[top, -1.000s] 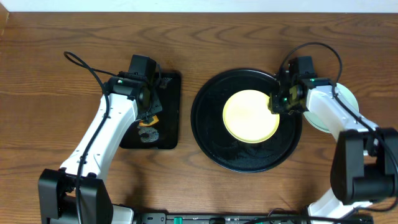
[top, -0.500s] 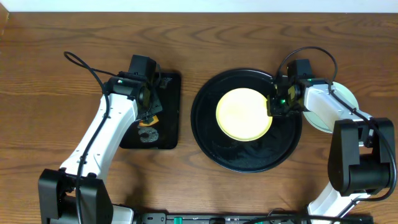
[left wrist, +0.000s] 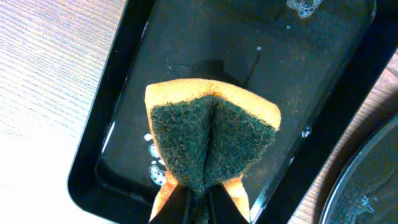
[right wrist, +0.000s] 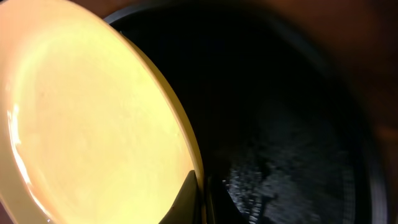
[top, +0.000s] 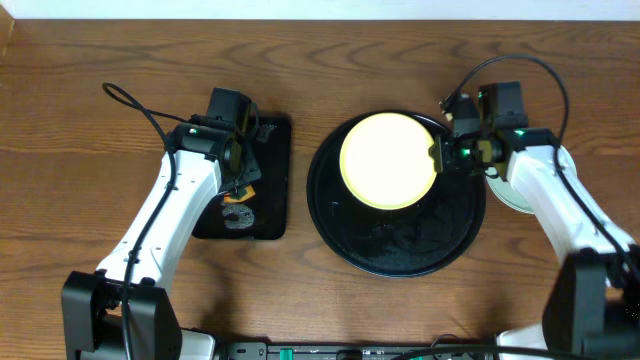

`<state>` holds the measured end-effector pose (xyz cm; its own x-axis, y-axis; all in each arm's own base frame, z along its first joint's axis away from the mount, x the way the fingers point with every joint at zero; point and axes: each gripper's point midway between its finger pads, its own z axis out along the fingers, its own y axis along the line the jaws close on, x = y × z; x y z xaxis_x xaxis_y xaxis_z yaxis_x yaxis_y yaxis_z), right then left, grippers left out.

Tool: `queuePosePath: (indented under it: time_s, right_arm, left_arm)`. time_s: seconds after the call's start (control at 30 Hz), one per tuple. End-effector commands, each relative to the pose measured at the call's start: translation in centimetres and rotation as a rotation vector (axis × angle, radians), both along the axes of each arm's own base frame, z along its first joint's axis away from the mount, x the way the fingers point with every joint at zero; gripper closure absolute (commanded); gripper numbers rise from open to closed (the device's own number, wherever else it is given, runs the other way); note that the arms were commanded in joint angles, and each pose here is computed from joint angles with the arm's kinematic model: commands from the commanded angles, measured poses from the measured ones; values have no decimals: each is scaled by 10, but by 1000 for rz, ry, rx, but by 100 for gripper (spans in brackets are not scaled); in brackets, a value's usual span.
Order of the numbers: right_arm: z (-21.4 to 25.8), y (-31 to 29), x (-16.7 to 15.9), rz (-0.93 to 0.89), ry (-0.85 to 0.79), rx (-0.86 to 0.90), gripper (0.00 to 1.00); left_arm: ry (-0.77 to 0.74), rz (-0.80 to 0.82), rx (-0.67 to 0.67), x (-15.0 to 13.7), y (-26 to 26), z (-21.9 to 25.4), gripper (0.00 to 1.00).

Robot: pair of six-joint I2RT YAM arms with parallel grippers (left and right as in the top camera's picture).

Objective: Clean dirty plates on tray and stack at the side
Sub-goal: 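Regrip the yellow plate rim with the right gripper and lift it, then carry the yellow plate right and stack it on the green plates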

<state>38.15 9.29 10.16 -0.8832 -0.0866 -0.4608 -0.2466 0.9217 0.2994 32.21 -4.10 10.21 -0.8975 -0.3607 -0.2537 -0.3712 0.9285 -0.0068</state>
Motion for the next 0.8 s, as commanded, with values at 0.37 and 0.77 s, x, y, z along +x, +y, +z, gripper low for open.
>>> queuePosePath:
  time_s: [0.37,0.77]
  right_arm:
    - [78,-25,-1,-94,-307,-481,99]
    - [118,5,-19,-130,-507,-852,99]
  left_arm:
    - [17,-2,18,-2,4,-5,92]
    - [17,-2,18,-2,4,-5,92]
